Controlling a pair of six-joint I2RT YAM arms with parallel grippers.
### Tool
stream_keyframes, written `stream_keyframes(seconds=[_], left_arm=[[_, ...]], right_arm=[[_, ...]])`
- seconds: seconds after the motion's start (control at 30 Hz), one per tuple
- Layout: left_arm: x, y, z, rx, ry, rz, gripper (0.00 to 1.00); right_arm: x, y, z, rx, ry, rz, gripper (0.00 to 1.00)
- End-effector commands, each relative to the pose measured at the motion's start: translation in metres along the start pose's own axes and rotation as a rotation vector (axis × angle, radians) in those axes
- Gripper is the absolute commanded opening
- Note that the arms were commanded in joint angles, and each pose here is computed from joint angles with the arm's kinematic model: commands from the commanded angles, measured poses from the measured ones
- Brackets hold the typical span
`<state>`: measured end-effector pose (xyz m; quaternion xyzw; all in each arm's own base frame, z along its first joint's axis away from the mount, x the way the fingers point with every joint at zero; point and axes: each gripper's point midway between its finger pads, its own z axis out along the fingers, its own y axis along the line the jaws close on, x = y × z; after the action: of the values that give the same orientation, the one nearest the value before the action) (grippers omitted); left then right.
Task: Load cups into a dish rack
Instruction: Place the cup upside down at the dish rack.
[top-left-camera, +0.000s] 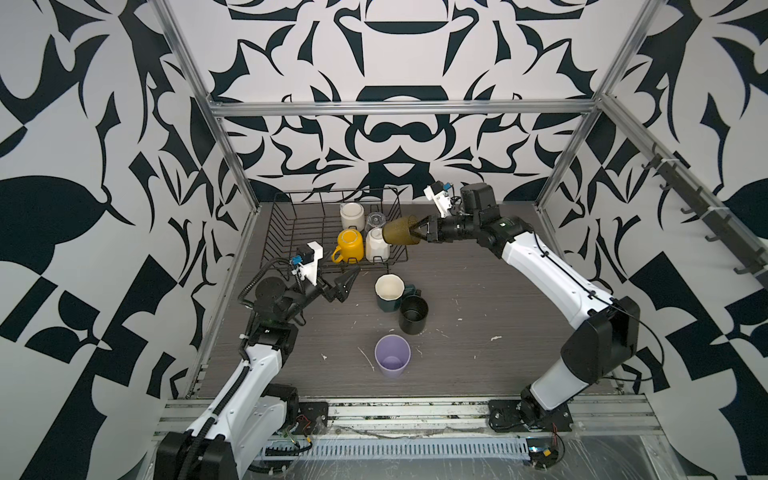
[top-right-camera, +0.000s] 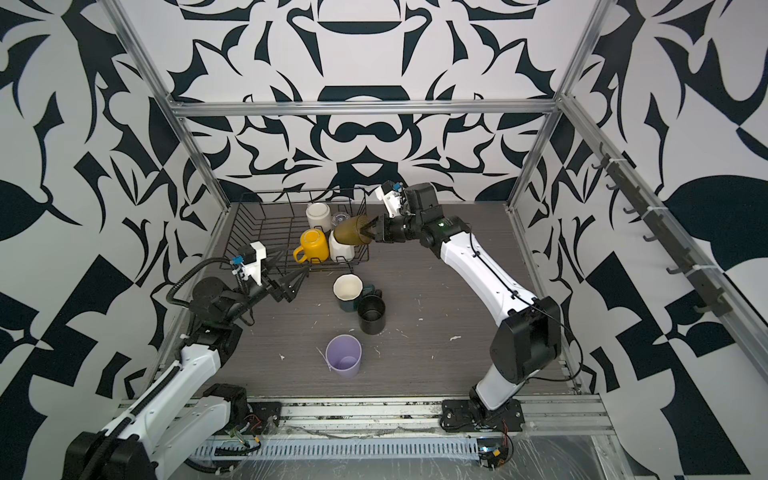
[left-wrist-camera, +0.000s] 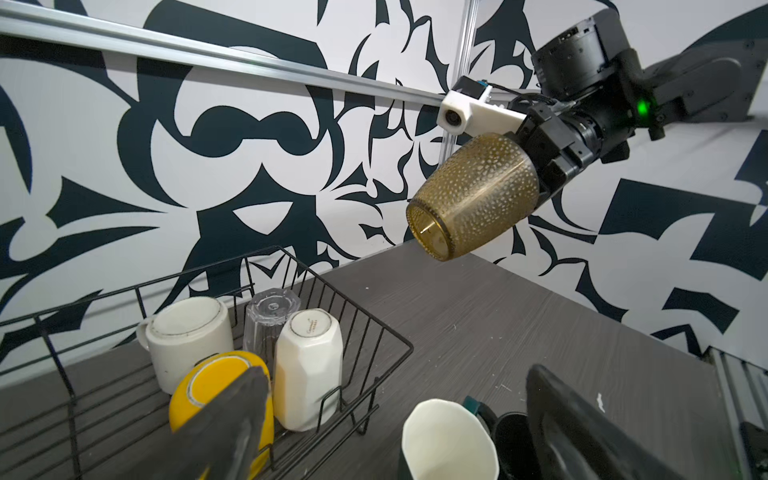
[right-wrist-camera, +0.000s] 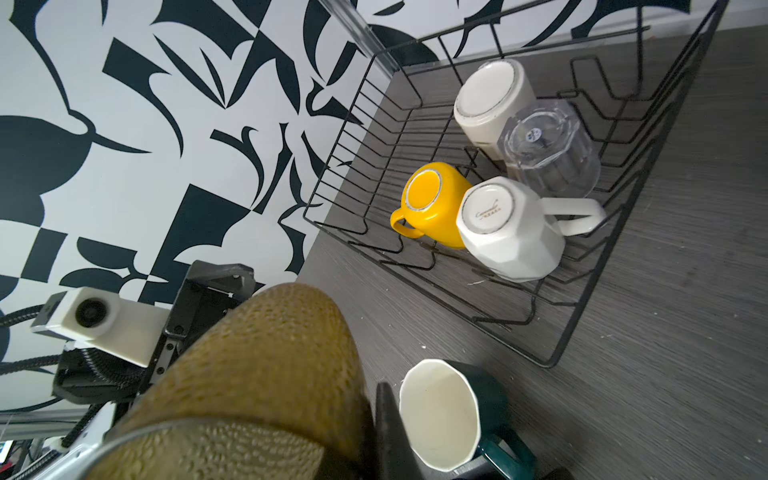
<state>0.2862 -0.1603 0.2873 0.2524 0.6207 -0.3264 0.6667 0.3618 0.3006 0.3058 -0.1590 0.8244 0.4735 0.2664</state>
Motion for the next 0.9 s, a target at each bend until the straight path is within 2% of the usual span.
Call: stream_keyframes(seconds=[0.0, 0.47, 0.87], left_arm=[[-0.016, -0.009, 0.005, 0.049, -0.074, 0.149, 0.99], [-0.024, -0.028, 0.006, 0.159, -0.122, 0.183, 1.0], [-0.031, -0.041, 0.008, 0.262, -0.147, 0.16, 0.99]], right_arm=[[-0.009, 0.052, -0.01, -0.118, -0.011, -0.12, 0.0], [0.02, 0.086, 0.031, -0.226, 0.117, -0.137, 0.0], [0.035, 0.103, 0.047, -0.327, 0.162, -0.101, 0.0]])
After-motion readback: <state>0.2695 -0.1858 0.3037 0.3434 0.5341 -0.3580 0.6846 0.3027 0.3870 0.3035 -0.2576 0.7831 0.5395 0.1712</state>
